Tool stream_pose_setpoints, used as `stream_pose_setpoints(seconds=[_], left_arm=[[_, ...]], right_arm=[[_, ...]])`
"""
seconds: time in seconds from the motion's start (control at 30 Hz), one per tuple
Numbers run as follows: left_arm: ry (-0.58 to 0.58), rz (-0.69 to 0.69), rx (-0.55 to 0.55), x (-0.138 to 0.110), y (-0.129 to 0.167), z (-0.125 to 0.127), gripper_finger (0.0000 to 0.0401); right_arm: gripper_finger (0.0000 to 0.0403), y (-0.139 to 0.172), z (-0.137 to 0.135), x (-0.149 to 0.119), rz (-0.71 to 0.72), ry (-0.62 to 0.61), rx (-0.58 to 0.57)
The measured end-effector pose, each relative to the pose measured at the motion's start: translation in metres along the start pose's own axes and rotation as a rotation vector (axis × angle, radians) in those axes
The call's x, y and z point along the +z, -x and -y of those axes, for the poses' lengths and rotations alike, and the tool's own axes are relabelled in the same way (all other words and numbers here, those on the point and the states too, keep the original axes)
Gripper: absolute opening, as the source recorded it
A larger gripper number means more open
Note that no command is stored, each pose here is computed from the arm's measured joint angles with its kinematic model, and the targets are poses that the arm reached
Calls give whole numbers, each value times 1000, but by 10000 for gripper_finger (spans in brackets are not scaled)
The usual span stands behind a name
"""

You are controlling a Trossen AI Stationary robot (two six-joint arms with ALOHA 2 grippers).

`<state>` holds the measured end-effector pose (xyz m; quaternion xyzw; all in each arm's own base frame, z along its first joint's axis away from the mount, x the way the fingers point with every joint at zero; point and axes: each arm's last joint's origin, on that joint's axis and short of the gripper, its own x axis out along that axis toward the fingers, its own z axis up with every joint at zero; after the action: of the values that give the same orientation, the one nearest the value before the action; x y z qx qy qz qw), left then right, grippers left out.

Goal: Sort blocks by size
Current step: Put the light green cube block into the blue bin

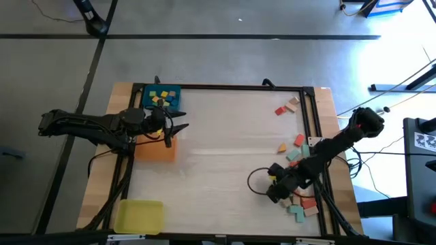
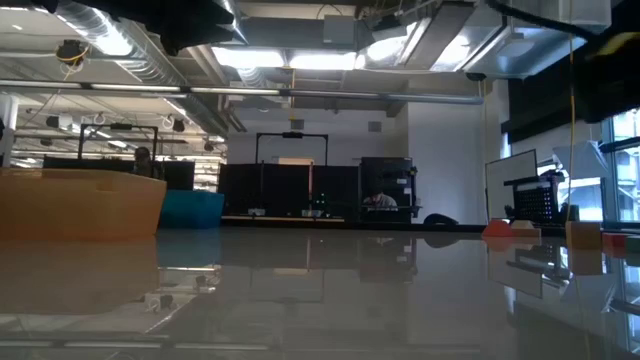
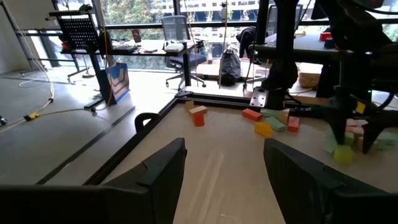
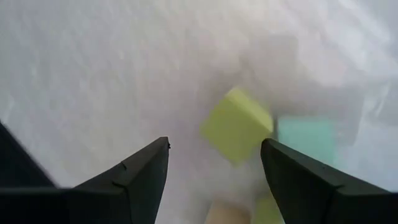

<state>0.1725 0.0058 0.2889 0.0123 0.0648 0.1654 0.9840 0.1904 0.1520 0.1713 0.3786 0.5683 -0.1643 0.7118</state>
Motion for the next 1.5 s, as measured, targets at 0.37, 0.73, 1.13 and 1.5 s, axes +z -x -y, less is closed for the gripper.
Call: stream_pose_setpoints(seconds=[0.37, 0.73, 1.13, 1.5], left_arm=[[17, -5, 0, 0, 0, 0, 205], [30, -25, 1, -3, 0, 0, 205], [40, -24, 1, -2, 0, 0, 205], [53, -8, 2, -1, 0, 0, 205]], right_arm=[[256, 2, 8, 33, 12, 146, -25], [256, -9, 6, 11, 4, 84, -80], [168, -28, 6, 12, 8, 134, -129], [131, 1, 1, 50, 73, 349, -127]])
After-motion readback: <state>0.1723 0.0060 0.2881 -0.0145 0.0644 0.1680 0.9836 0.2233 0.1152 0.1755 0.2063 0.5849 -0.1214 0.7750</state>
